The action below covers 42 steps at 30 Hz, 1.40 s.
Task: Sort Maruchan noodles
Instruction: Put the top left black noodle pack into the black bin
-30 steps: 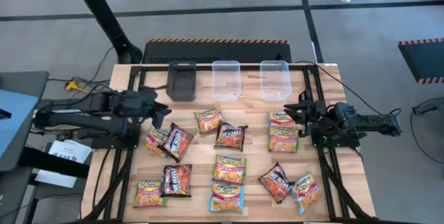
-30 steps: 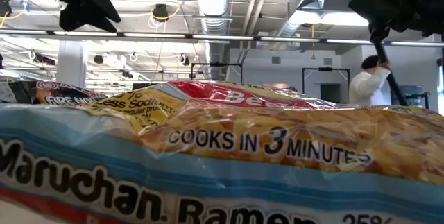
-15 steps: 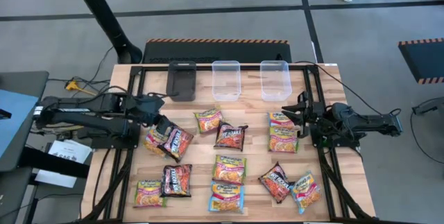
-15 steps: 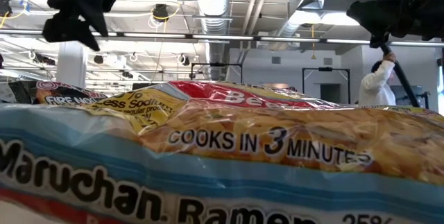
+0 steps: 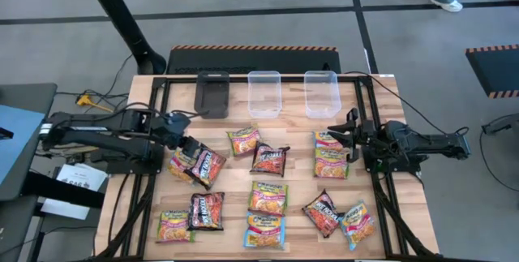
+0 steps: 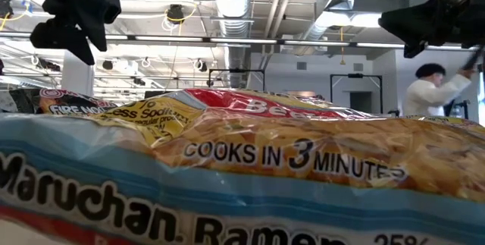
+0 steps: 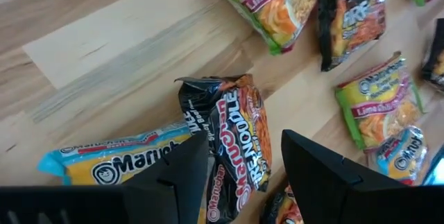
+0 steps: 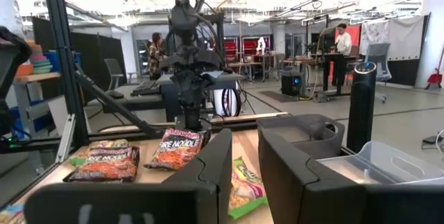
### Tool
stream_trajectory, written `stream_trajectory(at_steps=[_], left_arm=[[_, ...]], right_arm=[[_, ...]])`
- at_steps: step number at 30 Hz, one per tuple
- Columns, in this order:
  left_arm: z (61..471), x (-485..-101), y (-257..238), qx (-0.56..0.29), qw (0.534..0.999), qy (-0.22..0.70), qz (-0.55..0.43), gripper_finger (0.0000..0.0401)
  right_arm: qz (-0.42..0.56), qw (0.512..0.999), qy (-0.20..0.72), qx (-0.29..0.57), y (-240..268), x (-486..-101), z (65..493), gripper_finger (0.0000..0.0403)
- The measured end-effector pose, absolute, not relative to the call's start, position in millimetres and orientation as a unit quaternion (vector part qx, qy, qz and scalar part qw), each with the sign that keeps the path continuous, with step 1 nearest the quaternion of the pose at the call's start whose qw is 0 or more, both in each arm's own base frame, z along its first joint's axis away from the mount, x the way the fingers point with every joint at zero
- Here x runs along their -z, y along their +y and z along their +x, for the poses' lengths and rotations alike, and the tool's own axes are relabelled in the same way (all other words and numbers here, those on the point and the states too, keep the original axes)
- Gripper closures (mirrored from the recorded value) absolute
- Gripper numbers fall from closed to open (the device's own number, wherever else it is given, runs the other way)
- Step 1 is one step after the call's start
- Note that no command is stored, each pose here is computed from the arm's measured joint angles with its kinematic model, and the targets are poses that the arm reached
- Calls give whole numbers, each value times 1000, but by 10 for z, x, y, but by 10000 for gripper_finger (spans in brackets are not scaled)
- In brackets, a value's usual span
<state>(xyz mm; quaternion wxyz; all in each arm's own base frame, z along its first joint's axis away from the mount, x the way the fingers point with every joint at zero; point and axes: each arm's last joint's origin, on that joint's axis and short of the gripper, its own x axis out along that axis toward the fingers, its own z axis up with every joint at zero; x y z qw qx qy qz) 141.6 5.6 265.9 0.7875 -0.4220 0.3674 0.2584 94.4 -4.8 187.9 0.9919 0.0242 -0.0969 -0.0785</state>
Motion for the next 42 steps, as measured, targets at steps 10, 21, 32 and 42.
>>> stream_trajectory(at_steps=[10,21,32,42], left_arm=[[1580,-2522,41,-253,763,423,-419,230],[1701,-2403,26,-250,734,465,-427,230],[1843,-2249,29,-266,715,498,-413,230],[1947,-2122,30,-276,697,521,-407,230]], right_arm=[[25,992,-91,79,-48,-1869,946,303],[25,993,-88,79,-48,-1863,947,303],[25,993,-88,79,-48,-1863,947,303],[25,993,-89,79,-48,-1863,947,303]])
